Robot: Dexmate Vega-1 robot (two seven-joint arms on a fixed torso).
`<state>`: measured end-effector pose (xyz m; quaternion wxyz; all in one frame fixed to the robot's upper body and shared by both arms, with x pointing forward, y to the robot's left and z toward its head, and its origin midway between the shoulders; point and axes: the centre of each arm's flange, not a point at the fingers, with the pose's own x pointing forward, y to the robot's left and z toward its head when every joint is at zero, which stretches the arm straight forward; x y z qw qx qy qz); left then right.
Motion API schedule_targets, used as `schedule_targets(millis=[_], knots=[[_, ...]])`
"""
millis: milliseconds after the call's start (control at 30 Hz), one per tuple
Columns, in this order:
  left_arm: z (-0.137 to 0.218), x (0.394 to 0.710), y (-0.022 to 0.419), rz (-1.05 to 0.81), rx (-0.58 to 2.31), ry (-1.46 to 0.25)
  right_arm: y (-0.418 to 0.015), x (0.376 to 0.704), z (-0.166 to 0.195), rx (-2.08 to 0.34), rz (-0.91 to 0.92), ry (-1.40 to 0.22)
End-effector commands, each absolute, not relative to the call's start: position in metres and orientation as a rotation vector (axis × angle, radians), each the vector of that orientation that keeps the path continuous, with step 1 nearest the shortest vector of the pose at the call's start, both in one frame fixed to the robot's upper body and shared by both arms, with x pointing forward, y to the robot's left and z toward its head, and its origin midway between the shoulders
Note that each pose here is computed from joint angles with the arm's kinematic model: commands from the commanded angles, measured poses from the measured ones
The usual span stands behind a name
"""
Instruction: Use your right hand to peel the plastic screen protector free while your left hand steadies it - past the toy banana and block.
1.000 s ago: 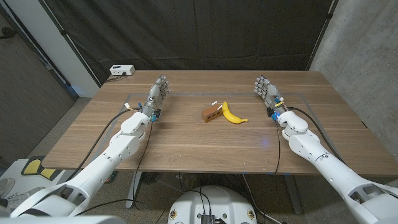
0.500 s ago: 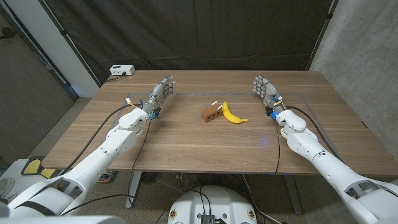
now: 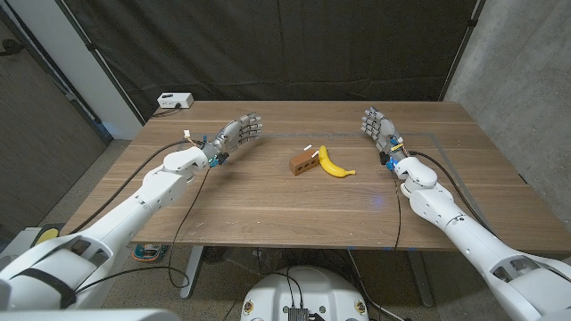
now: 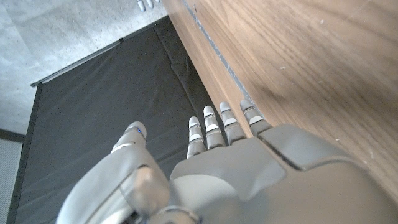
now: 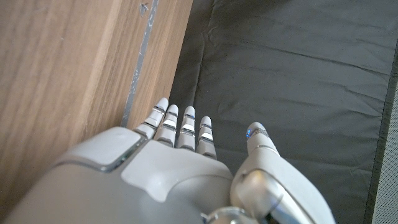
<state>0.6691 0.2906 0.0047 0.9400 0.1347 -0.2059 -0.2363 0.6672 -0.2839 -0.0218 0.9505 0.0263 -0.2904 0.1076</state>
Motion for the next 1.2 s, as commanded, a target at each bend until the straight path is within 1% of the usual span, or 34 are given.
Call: schedule_targets(millis=[33, 433, 700, 933, 1200], knots=[[0.012, 0.671, 0.298, -0.566, 0.391, -0.331, -0.281, 0.669, -0.023, 0.061, 0.219, -0.589], [0.029, 0.671, 0.301, -0.641, 0.537, -0.244, -0.28, 0.668, -0.027, 0.07, 0.217, -0.594], [0.046, 0.675, 0.303, -0.726, 0.573, -0.188, -0.281, 0.668, -0.034, 0.086, 0.217, -0.599], [0.066, 0.68, 0.306, -0.818, 0.601, -0.102, -0.284, 0.669, -0.042, 0.108, 0.215, -0.601], [0.089, 0.68, 0.302, -0.899, 0.733, 0.011, -0.288, 0.67, -0.049, 0.128, 0.212, -0.607]])
